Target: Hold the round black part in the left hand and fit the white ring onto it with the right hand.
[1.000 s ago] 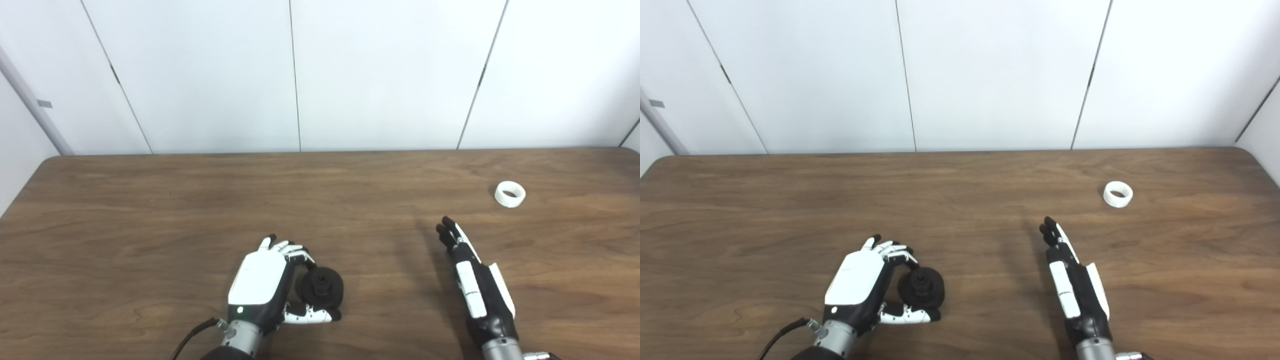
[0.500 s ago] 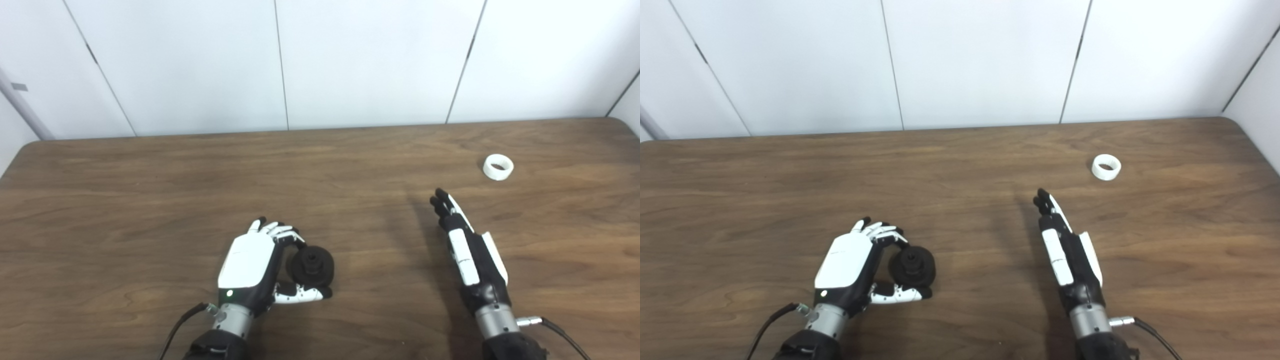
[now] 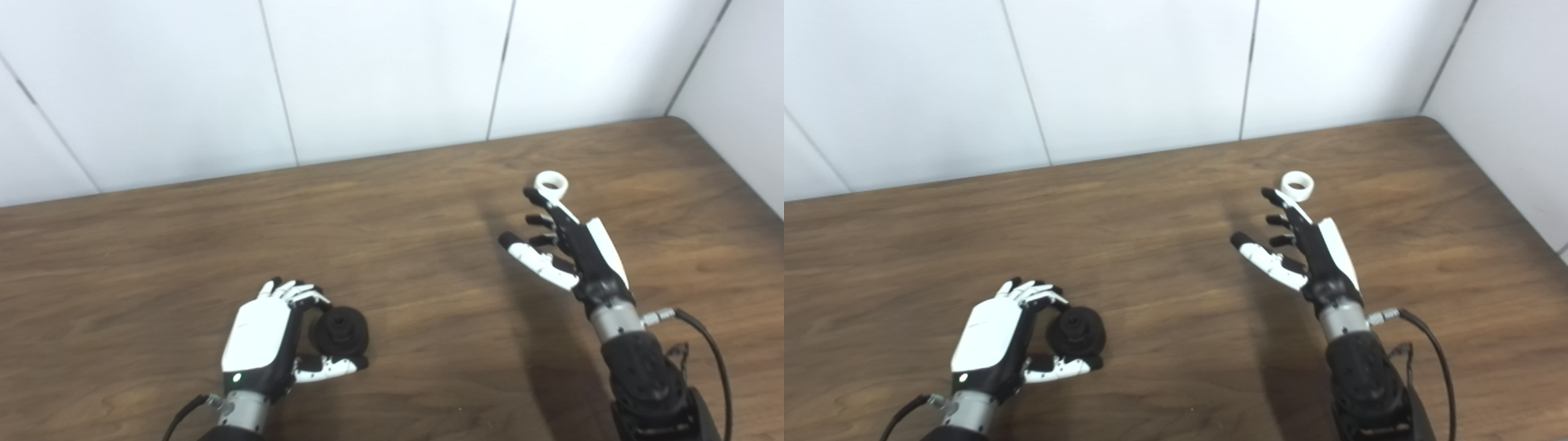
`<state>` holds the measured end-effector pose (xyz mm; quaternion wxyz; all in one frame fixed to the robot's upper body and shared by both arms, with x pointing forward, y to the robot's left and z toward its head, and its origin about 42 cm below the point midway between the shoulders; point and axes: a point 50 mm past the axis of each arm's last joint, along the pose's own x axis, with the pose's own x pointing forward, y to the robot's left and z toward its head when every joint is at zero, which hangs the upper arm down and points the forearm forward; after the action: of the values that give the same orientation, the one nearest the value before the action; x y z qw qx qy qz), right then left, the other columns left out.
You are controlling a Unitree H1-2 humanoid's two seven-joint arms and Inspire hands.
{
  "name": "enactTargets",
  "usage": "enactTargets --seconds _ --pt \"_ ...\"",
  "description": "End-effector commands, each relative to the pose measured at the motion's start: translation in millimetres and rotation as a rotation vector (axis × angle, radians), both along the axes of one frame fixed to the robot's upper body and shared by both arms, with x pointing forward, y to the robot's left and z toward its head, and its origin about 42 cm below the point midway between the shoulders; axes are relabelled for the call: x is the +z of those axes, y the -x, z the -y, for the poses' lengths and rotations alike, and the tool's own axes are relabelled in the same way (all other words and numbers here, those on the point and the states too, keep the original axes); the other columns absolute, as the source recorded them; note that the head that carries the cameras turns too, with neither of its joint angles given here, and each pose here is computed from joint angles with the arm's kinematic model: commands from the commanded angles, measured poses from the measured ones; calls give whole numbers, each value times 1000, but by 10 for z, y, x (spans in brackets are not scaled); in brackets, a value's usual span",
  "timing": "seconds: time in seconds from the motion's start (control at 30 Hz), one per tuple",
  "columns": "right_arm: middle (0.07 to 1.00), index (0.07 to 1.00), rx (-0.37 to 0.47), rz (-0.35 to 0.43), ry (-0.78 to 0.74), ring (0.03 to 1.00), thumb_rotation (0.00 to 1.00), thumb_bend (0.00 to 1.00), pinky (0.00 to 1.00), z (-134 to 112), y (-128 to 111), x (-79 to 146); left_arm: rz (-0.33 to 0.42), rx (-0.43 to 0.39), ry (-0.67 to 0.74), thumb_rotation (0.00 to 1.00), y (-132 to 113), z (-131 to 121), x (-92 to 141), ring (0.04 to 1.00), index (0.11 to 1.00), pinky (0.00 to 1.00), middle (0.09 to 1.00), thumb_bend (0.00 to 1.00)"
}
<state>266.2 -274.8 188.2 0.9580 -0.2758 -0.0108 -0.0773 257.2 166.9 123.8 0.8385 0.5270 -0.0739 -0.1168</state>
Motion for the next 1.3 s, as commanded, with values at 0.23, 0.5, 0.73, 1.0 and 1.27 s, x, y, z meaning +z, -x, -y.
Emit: enactTargets --seconds 0.23,0.5,0.73,1.0,1.27 --pt "915 832 -9 71 227 932 431 653 922 18 -322 368 -152 20 -98 52 96 -295 -251 867 483 950 785 524" --pt "943 794 -50 52 348 976 326 679 964 150 -653 502 -156 24 -112 52 91 -410 -264 870 484 941 784 524" --pt "959 787 -75 22 428 997 358 718 1000 385 -937 566 -161 27 -107 52 105 -449 -293 870 484 941 777 524" --pt "989 781 -147 -42 447 1000 308 762 1000 689 -1200 558 -179 32 -99 52 107 -460 -298 879 483 951 780 525" --pt "1000 788 -180 -118 509 1000 308 771 1000 935 -1417 614 -168 35 -87 52 128 -499 -311 873 483 946 778 525"
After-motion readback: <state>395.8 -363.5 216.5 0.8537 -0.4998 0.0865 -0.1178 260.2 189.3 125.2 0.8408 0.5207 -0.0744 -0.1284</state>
